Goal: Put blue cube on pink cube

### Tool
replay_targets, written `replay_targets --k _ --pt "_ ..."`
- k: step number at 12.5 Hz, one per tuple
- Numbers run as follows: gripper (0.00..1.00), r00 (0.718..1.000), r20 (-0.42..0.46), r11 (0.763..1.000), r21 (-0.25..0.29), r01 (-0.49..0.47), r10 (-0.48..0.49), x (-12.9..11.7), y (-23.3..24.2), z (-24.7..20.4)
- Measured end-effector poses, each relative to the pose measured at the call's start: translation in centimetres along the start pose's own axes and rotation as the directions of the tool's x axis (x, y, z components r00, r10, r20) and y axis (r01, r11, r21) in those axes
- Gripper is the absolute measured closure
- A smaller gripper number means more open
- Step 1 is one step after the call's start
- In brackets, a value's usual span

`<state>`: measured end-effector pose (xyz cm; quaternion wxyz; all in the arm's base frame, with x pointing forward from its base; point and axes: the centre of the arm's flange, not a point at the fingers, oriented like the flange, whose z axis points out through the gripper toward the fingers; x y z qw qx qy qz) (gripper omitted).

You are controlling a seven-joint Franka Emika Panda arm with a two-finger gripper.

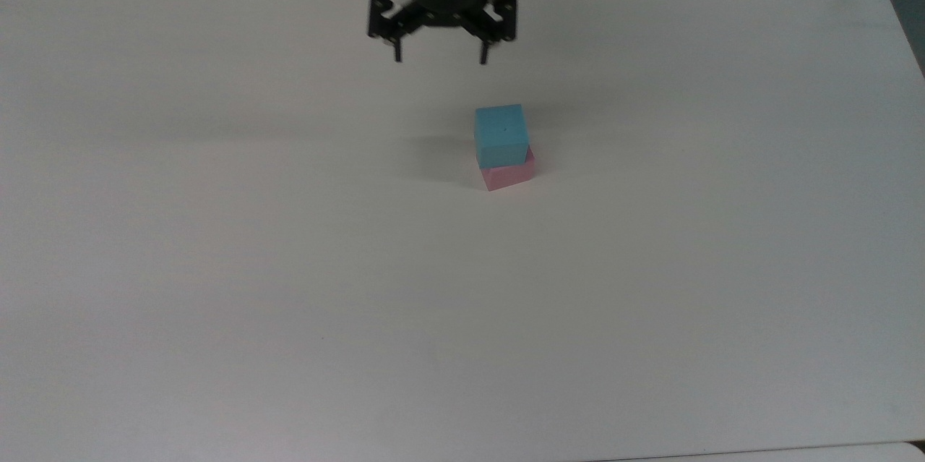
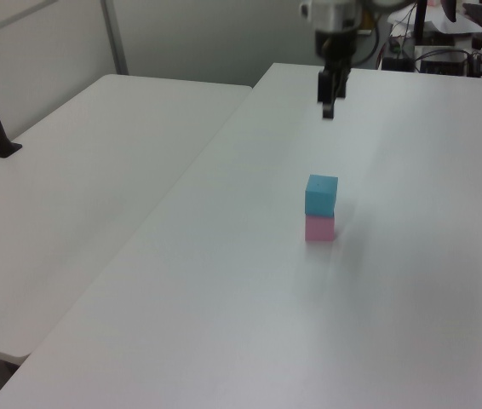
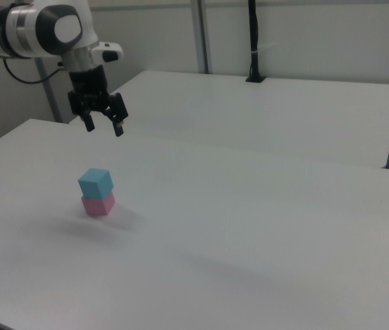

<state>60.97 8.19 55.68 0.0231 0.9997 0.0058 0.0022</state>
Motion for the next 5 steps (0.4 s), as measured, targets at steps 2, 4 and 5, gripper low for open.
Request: replay_targets --k 2,4,5 --pt "0.0 1.0 -0.026 1.0 -0.002 -0.008 0.008 -1.1 5.4 -2.5" --pt "0.0 1.0 -0.023 1.0 -0.006 -0.018 0.018 -2.1 9.2 -3.5" --pt "0.0 0.999 -0.019 1.0 -0.006 -0.028 0.028 -2.3 9.9 -3.4"
